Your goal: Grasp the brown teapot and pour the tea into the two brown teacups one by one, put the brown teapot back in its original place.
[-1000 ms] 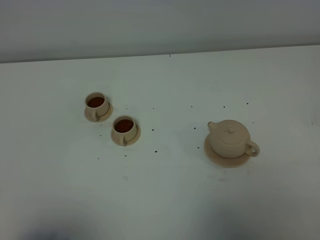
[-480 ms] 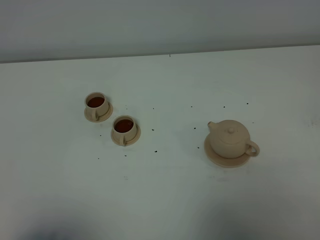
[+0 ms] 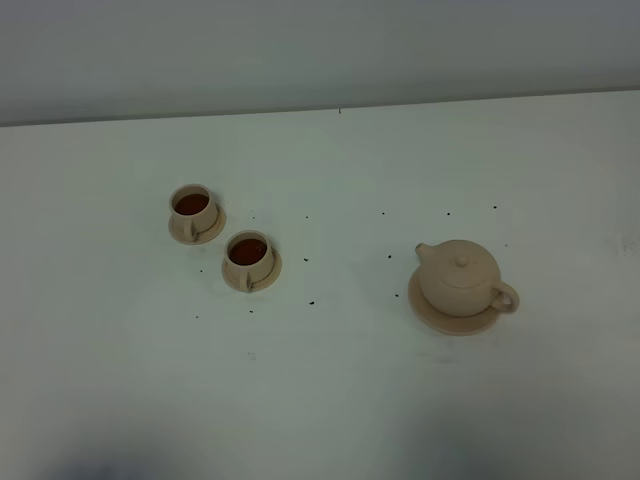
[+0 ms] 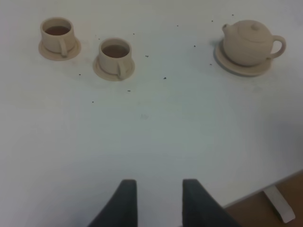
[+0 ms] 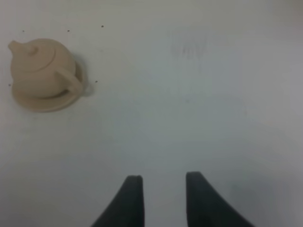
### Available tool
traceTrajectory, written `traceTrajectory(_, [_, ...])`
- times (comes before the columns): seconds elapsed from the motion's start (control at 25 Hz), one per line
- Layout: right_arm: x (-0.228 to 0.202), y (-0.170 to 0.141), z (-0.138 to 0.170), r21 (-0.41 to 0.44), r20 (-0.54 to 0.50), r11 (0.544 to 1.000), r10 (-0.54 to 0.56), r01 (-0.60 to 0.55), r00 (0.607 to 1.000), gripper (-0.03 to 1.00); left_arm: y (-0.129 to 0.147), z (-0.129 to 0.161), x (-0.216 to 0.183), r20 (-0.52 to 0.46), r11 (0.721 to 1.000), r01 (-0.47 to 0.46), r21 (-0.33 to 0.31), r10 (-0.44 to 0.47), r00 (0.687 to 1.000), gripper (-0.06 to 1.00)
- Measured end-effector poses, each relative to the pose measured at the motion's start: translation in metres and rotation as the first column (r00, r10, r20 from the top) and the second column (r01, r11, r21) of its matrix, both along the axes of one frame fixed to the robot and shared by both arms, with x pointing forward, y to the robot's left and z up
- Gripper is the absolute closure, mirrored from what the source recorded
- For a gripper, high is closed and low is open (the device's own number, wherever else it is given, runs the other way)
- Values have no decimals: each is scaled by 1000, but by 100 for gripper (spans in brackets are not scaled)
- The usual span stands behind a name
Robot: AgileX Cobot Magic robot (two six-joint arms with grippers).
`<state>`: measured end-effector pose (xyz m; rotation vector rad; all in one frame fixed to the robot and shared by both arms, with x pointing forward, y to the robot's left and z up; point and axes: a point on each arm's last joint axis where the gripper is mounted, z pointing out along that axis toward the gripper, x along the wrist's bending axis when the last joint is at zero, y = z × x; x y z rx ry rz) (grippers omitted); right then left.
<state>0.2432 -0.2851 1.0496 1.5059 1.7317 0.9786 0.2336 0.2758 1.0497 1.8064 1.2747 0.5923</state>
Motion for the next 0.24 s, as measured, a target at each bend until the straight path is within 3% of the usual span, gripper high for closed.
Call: traceTrajectory(0.24, [0,0,0,0,0,1000,0,0,1000,73,0,0,0,0,1000,0,0,0,1000,69])
